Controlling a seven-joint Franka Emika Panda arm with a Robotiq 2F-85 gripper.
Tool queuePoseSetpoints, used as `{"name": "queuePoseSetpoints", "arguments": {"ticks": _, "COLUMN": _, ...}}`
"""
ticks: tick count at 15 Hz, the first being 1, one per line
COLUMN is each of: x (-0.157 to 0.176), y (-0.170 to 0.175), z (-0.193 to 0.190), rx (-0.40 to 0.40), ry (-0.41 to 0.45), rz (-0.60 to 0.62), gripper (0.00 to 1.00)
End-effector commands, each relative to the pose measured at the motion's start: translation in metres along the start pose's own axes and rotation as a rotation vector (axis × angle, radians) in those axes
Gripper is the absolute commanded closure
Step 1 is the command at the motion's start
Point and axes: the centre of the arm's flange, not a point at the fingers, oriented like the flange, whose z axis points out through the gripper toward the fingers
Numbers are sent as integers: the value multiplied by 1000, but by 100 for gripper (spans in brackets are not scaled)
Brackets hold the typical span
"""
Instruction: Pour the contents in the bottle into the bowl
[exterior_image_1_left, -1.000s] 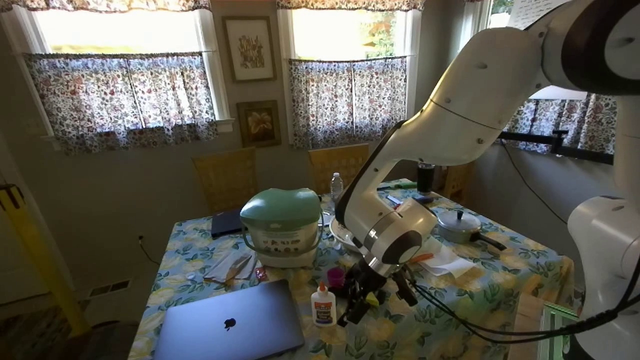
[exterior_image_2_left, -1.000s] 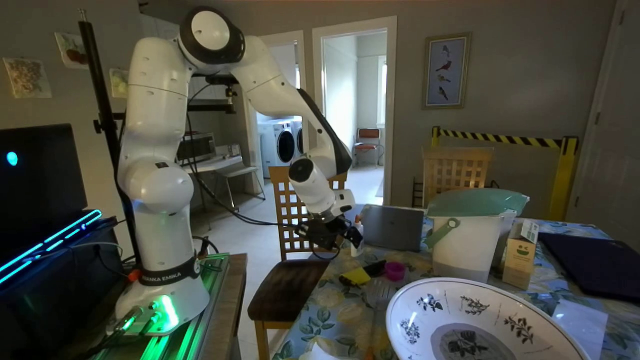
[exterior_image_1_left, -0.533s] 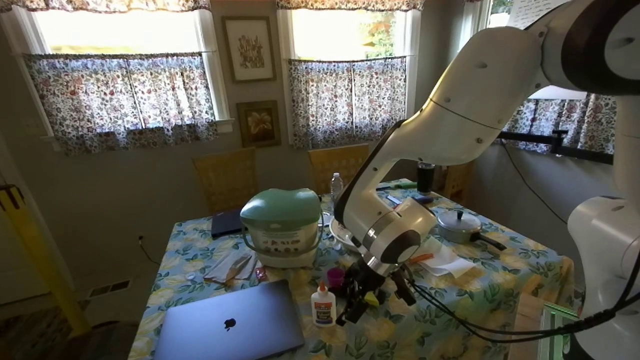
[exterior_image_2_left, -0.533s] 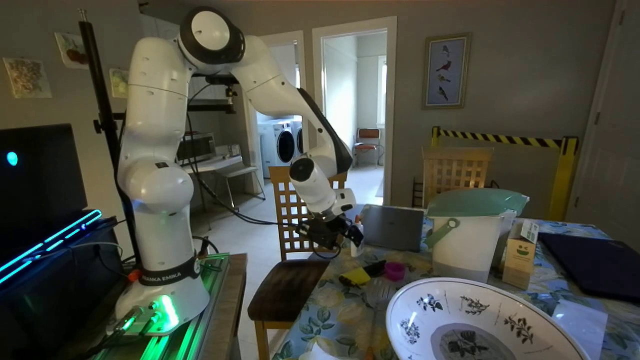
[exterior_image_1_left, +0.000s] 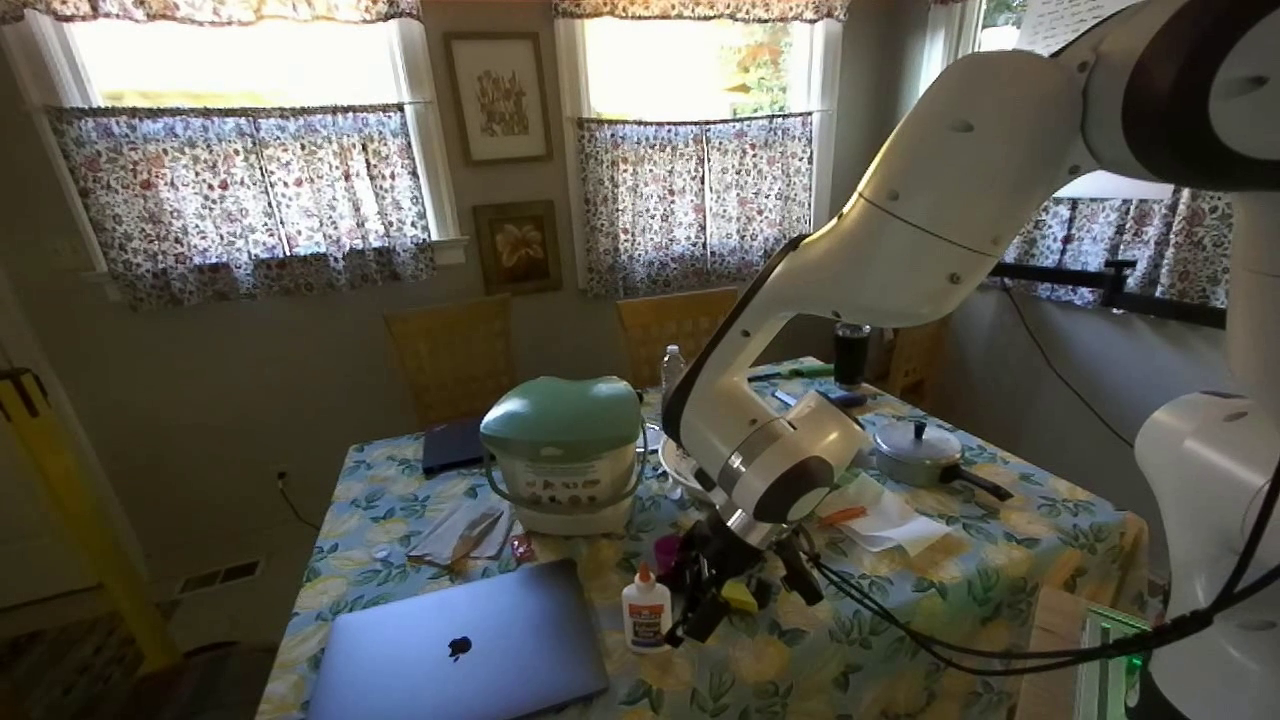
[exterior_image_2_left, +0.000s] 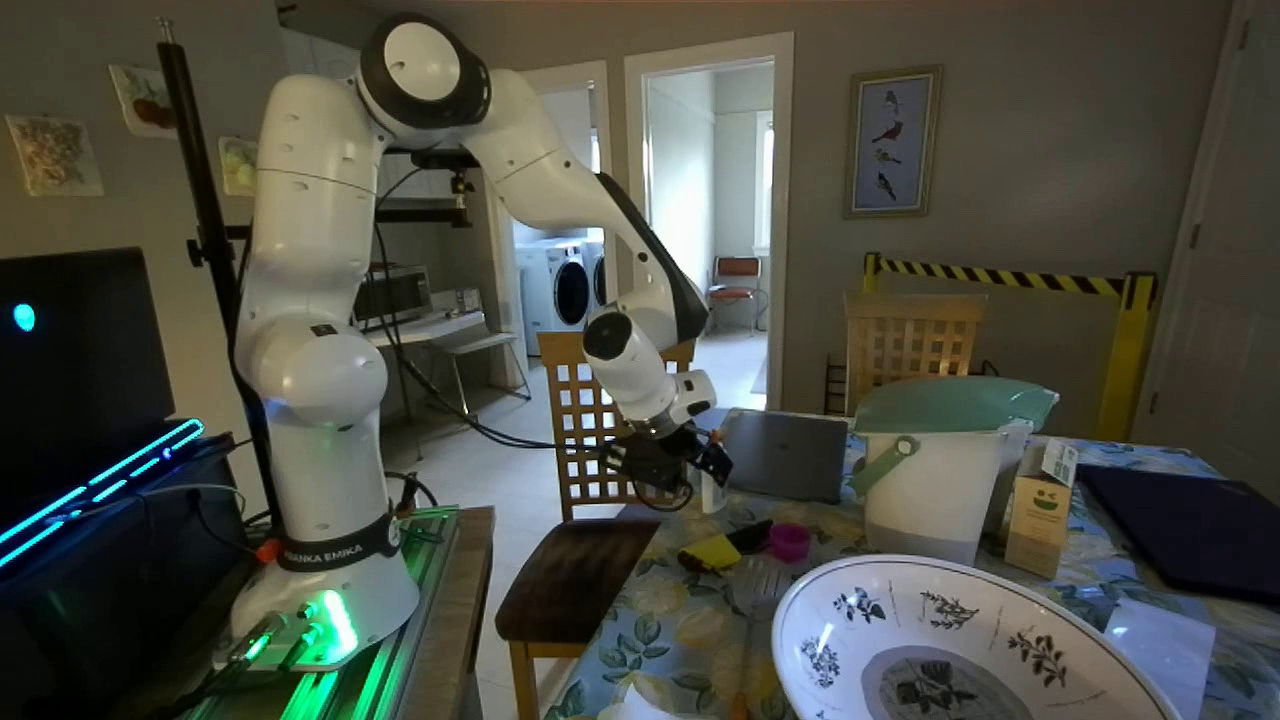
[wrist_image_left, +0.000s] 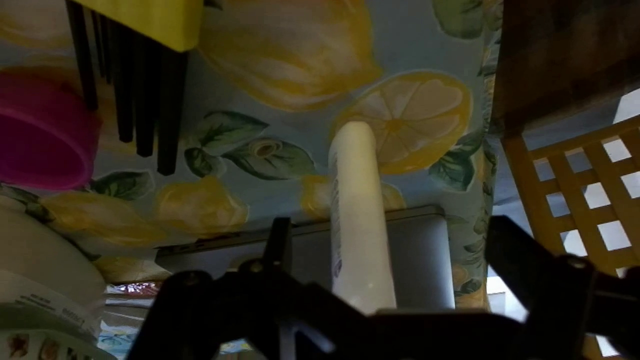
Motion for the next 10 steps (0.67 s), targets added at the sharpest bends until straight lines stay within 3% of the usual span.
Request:
{"name": "queuePoseSetpoints", "arguments": {"ticks": 1, "x": -4, "y": -1, "z": 13, "rx": -20, "ry": 6, "rz": -21, "gripper": 25}}
{"name": "queuePoseSetpoints", "arguments": {"ticks": 5, "x": -8, "y": 0, "z": 20, "rx": -30, "ry": 13, "rz": -34, "gripper": 35}}
{"name": "queuePoseSetpoints", "arguments": {"ticks": 10, "x": -8, "y": 4, "z": 30, "rx": -52, "ry": 82, "rz": -54, "gripper": 36}}
